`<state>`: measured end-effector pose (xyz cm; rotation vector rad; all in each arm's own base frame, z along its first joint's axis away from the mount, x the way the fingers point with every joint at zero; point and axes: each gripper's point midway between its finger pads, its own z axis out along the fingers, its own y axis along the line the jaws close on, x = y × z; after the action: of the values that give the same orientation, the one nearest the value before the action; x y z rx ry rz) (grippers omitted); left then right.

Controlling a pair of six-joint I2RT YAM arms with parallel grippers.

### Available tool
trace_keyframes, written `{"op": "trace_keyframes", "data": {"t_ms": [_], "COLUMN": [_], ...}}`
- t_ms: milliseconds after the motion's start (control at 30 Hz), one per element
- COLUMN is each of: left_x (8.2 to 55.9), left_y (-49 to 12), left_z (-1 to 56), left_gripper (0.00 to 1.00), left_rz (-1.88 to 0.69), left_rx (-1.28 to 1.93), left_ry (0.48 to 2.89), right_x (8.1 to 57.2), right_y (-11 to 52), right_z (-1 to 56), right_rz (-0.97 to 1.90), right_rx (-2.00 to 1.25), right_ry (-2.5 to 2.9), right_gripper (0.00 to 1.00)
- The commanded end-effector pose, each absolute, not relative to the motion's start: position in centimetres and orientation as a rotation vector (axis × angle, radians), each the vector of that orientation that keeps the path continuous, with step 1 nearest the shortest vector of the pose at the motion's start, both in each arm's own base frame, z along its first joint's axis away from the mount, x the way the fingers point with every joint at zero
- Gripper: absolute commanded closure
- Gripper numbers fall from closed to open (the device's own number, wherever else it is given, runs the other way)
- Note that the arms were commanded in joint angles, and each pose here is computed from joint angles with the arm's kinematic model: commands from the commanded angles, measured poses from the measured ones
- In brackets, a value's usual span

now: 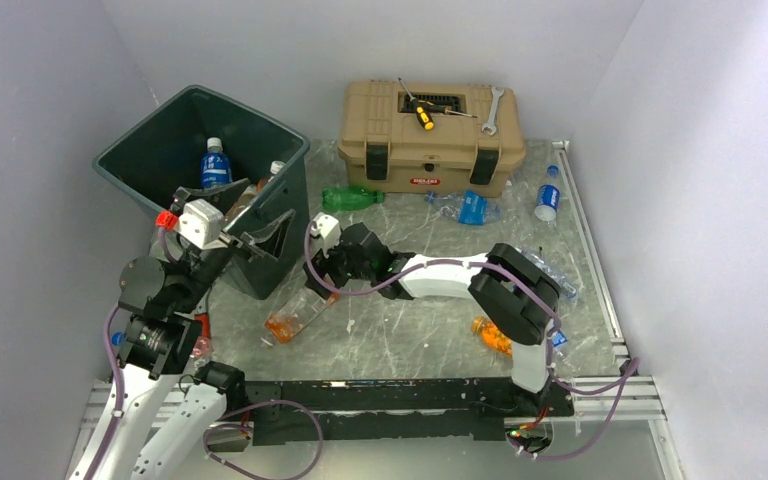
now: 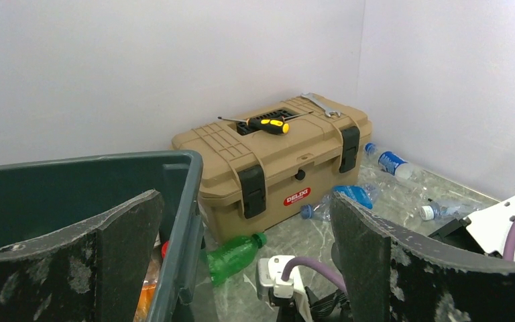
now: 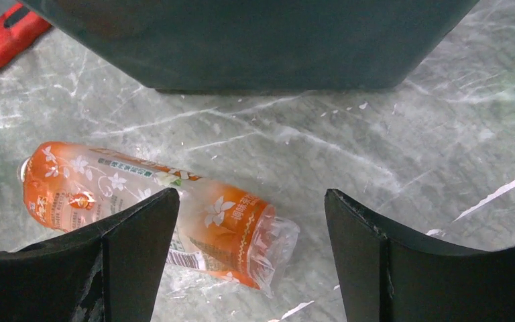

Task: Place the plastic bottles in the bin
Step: Pick up the plastic bottle at the center of the board.

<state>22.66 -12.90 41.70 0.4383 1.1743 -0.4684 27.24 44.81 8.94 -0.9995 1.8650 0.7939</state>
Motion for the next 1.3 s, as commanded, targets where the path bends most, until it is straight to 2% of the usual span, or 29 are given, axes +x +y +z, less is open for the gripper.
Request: {"op": "trace_keyframes", "data": {"t_ms": [0, 267, 500, 633, 767, 1000, 1267], "left_x": [22.2, 22.2, 22.5, 22.6, 22.8, 22.6, 22.1], "left_y": [-12.7, -13.2, -13.5, -13.6, -13.3, -13.0, -13.0], "left_z": [43.1, 42.9, 42.6, 42.5, 42.4, 42.4, 42.7], "left_gripper": [0.00, 0.01, 0.01, 0.00, 0.00, 0.00, 0.01], "left_rz": [-0.467, -0.496, -0.507, -0.510, -0.497, -0.469, -0.473], "left_rx": [0.420, 0.431, 0.435, 0.438, 0.427, 0.417, 0.419], "left_ry": [1.117, 1.122, 1.136, 1.140, 1.143, 1.137, 1.122], "right_x": [27.1, 22.9, 19.0, 20.3, 22.5, 25.0, 24.7], "right_y": [45.6, 41.9, 39.1, 37.7, 39.5, 45.3, 47.1], "right_z": [10.0, 8.9, 10.3, 13.7, 15.1, 13.5, 9.0], "right_rz": [0.840, 0.878, 0.870, 0.774, 0.719, 0.732, 0.726], "right_rx": [-1.028, -1.014, -1.046, -0.939, -0.930, -1.006, -1.164], "right_ry": [1.827, 1.925, 1.927, 1.826, 1.771, 1.764, 1.820], "right_gripper": [0.17, 0.17, 0.16, 0.10, 0.11, 0.15, 0.16]}}
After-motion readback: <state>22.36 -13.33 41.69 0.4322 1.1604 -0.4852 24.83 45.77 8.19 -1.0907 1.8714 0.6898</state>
